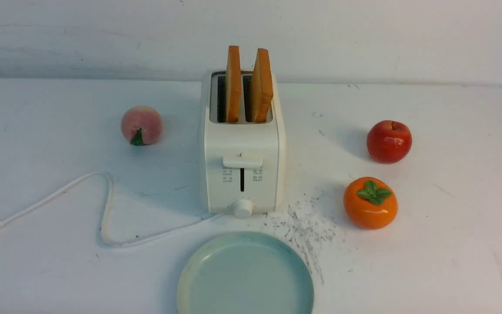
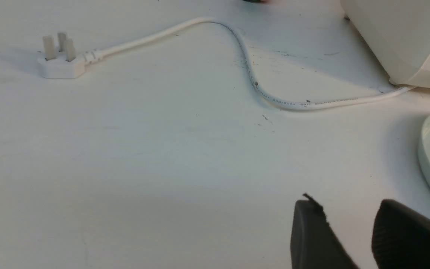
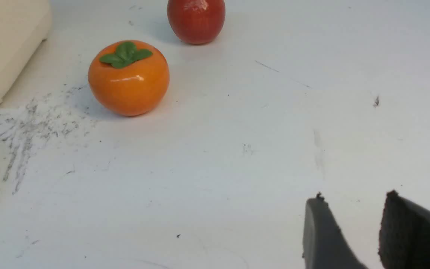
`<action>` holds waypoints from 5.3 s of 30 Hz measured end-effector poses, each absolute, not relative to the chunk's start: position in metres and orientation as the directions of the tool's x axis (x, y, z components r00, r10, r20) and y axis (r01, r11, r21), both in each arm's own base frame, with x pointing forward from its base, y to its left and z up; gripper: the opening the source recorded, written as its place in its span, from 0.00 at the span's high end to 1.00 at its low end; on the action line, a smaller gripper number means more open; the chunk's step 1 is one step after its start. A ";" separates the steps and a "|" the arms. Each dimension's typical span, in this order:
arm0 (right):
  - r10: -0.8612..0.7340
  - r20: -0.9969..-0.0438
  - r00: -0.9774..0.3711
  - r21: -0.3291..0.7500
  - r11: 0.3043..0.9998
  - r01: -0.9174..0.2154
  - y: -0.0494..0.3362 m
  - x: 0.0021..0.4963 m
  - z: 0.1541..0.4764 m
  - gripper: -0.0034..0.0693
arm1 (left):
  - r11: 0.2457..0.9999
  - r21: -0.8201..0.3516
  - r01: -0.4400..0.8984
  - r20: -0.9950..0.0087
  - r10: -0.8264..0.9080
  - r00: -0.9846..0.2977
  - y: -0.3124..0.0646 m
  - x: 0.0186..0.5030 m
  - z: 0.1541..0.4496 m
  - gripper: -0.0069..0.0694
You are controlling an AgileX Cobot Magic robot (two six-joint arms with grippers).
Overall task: Take toasted bread from bread machine on white table place on plate.
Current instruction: 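Reach for a toast slice standing in the toaster with the left gripper, then place the slice of bread on the plate with the left gripper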
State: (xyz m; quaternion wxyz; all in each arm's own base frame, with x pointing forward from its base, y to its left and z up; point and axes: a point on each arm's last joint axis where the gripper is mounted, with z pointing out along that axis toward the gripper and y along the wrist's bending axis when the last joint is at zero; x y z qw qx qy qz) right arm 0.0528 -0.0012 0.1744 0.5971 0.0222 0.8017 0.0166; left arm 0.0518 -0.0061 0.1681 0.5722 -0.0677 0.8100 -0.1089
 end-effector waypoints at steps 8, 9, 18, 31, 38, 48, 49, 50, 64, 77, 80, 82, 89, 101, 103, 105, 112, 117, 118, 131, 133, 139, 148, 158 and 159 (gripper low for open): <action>0.055 -0.957 -0.286 0.053 0.998 0.016 -0.001 0.053 0.174 0.62 | 0.967 -0.254 0.015 -0.912 -0.234 -0.336 -0.006 0.052 0.168 0.60; 0.055 -0.957 -0.286 0.053 0.998 0.016 -0.001 0.053 0.174 0.62 | 0.967 -0.254 0.015 -0.912 -0.234 -0.336 -0.006 0.052 0.168 0.60; 0.055 -0.957 -0.286 0.053 0.998 0.016 -0.001 0.053 0.174 0.62 | 0.968 -0.252 0.015 -0.913 -0.233 -0.336 -0.006 0.052 0.168 0.60; 0.055 -0.957 -0.286 0.053 0.998 0.016 -0.001 0.053 0.174 0.62 | 0.974 -0.225 0.021 -0.929 -0.208 -0.306 -0.005 0.053 0.171 0.60; 0.128 -0.961 -0.244 0.131 0.991 0.003 0.001 0.054 0.177 0.62 | 0.860 -0.502 0.092 -0.865 -0.502 -0.025 -0.006 0.057 0.200 0.60; 0.439 -0.898 0.022 0.437 0.897 -0.058 0.003 0.057 0.203 0.62 | 0.633 -0.741 0.226 -0.597 -0.774 0.212 0.005 0.053 0.225 0.60; 0.446 -0.894 0.032 0.444 0.894 -0.060 0.002 0.057 0.204 0.62 | 0.630 -0.741 0.232 -0.589 -0.776 0.225 0.006 0.052 0.227 0.60; 0.451 -0.892 0.040 0.448 0.892 -0.062 0.002 0.057 0.205 0.62 | 0.628 -0.741 0.237 -0.584 -0.777 0.234 0.006 0.052 0.227 0.60; 0.623 -0.763 0.173 0.599 0.782 -0.174 0.001 0.045 0.264 0.69 | 0.621 -0.709 0.334 -0.495 -0.776 0.391 0.013 0.043 0.249 0.72; 0.180 -0.703 -0.688 0.306 0.950 -0.065 0.024 0.086 0.342 0.96 | 0.806 -0.588 0.070 -0.794 -0.558 -0.244 -0.018 0.083 0.381 0.93; 0.140 -0.666 -0.733 0.306 0.947 -0.097 0.027 0.093 0.338 0.96 | 0.838 -0.546 0.003 -0.758 -0.493 -0.427 -0.024 0.112 0.391 0.93; 0.113 -0.672 -0.732 0.309 0.941 -0.137 0.030 0.097 0.338 0.96 | 0.865 -0.502 -0.021 -0.687 -0.413 -0.597 -0.033 0.150 0.396 0.93; 0.094 -0.710 -0.698 0.304 0.935 -0.183 0.032 0.099 0.341 0.96 | 0.883 -0.461 0.089 -0.608 -0.241 -0.757 -0.068 0.235 0.405 0.93; 0.077 -0.719 -0.691 0.289 0.937 -0.196 0.032 0.099 0.342 0.95 | 0.901 -0.397 0.176 -0.653 -0.143 -0.744 -0.155 0.336 0.403 0.93; 0.079 -0.720 -0.689 0.290 0.937 -0.196 0.032 0.099 0.342 0.95 | 0.890 -0.411 0.196 -0.689 -0.163 -0.706 -0.163 0.346 0.404 0.93; 0.081 -0.725 -0.684 0.289 0.937 -0.195 0.032 0.100 0.342 0.95 | 0.884 -0.419 0.207 -0.713 -0.180 -0.678 -0.167 0.354 0.402 0.93; 0.088 -0.737 -0.670 0.288 0.938 -0.194 0.032 0.101 0.344 0.94 | 0.899 -0.385 0.208 -0.751 -0.174 -0.637 -0.179 0.389 0.368 0.70; 0.093 -0.746 -0.659 0.287 0.938 -0.193 0.032 0.102 0.345 0.94 | 0.923 -0.326 0.206 -0.754 -0.123 -0.645 -0.183 0.404 0.343 0.42; 0.093 -0.747 -0.658 0.286 0.939 -0.192 0.031 0.102 0.345 0.93 | 0.924 -0.323 0.204 -0.751 -0.119 -0.649 -0.184 0.406 0.339 0.37; 0.145 -0.720 -0.679 0.329 0.932 -0.151 0.032 0.109 0.313 0.92 | 0.943 -0.264 0.200 -0.739 -0.065 -0.671 -0.185 0.413 0.321 0.71; 0.155 -0.719 -0.678 0.339 0.929 -0.147 0.032 0.110 0.311 0.92 | 0.947 -0.252 0.200 -0.739 -0.054 -0.672 -0.182 0.410 0.326 0.82; 0.166 -0.735 -0.658 0.339 0.930 -0.144 0.031 0.111 0.313 0.91 | 0.944 -0.250 0.217 -0.781 -0.064 -0.621 -0.164 0.371 0.388 0.79; 0.189 -0.752 -0.632 0.352 0.925 -0.142 0.031 0.113 0.315 0.91 | 0.914 -0.233 0.331 -0.745 0.051 -0.665 -0.130 0.270 0.465 0.79; 0.212 -0.743 -0.635 0.384 0.912 -0.145 0.034 0.113 0.316 0.91 | 0.712 -0.402 0.575 -0.455 0.390 -0.801 -0.162 0.259 0.379 0.79; 0.209 -0.740 -0.639 0.384 0.912 -0.145 0.034 0.113 0.316 0.91 | 0.671 -0.431 0.603 -0.423 0.440 -0.792 -0.166 0.258 0.359 0.79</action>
